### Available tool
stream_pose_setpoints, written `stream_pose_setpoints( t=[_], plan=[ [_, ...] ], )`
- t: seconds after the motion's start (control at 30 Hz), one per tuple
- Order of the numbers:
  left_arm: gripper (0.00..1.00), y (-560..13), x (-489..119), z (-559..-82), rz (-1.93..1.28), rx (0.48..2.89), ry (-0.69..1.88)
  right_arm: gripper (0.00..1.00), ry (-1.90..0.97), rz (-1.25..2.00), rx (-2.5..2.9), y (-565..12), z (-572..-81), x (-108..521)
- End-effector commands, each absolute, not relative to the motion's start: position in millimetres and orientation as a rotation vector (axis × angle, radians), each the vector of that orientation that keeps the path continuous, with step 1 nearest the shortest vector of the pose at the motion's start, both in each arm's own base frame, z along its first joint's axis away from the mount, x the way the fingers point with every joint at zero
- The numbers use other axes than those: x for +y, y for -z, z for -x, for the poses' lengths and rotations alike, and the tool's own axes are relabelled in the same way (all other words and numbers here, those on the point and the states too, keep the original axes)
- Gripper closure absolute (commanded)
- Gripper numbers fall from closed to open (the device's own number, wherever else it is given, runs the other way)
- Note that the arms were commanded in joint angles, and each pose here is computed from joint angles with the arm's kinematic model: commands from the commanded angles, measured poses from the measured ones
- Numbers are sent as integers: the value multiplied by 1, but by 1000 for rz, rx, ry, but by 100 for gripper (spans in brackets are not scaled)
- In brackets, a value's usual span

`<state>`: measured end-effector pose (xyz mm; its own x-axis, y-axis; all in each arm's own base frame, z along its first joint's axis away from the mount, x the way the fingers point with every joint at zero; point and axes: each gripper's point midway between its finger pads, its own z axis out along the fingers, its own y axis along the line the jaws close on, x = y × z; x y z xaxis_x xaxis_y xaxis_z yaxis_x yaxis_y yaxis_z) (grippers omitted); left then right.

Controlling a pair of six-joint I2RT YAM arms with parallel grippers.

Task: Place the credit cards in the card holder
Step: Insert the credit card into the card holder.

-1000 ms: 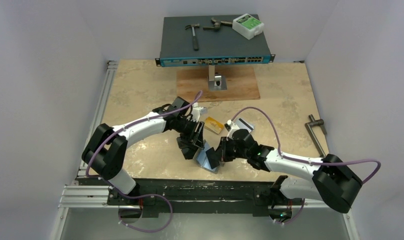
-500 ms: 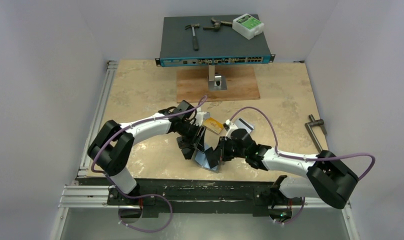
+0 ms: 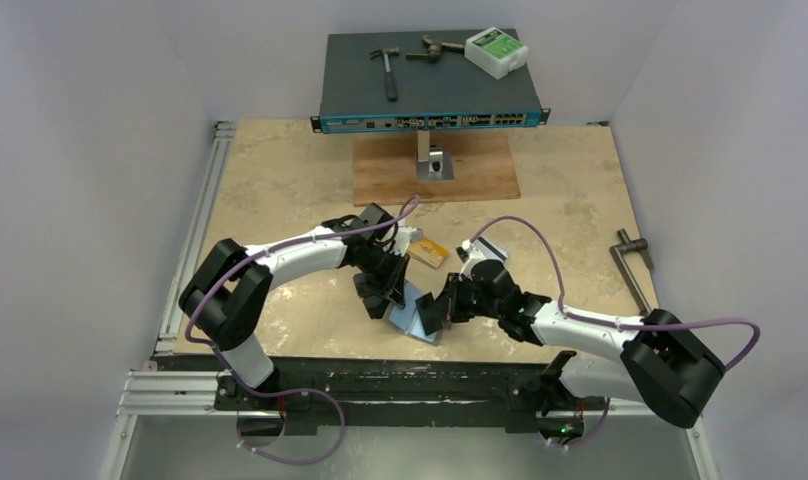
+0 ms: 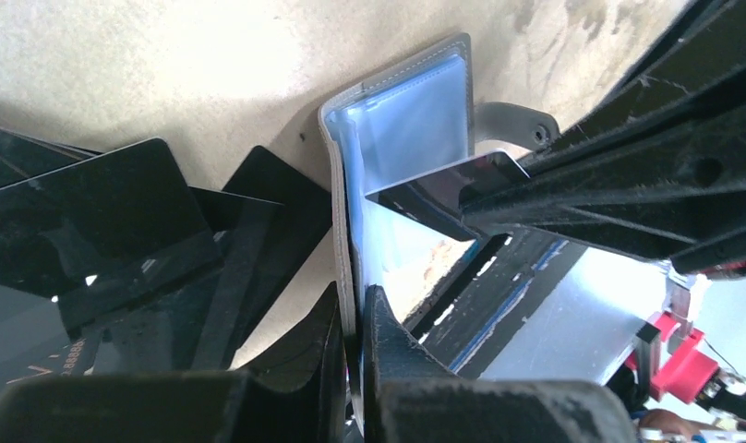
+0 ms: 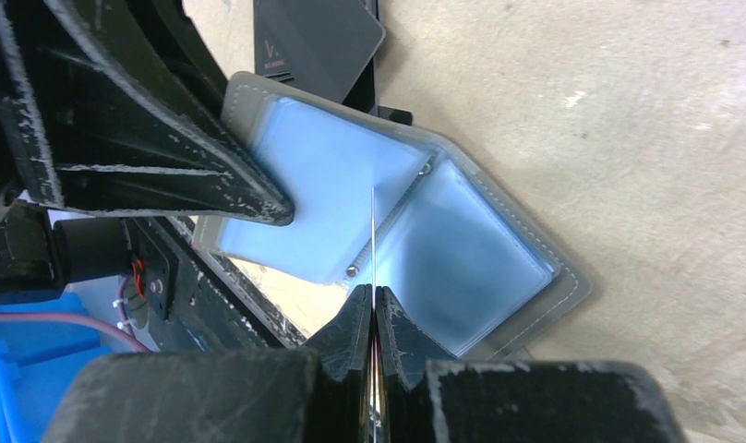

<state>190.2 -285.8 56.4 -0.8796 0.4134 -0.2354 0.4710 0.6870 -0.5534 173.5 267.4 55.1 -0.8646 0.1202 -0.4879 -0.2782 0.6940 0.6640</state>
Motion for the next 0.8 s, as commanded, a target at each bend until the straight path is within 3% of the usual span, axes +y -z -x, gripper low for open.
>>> stream_pose_setpoints(
  t=[0.0, 0.17, 0.4, 0.77],
  plan=[
    [100, -86, -307, -199, -696, 2704, 1178, 100, -1086, 55, 2326, -71, -184, 263],
    [100, -148, -321, -202, -751, 2593, 1439, 100, -1163, -35, 2089, -121, -196, 251],
    [100, -239, -327, -192, -947, 2275, 1592, 100, -1295, -202, 1488, -229, -195, 201],
    [100, -315, -327, -179, -965, 1948, 1662, 100, -1276, -179, 1323, -303, -193, 188]
  ],
)
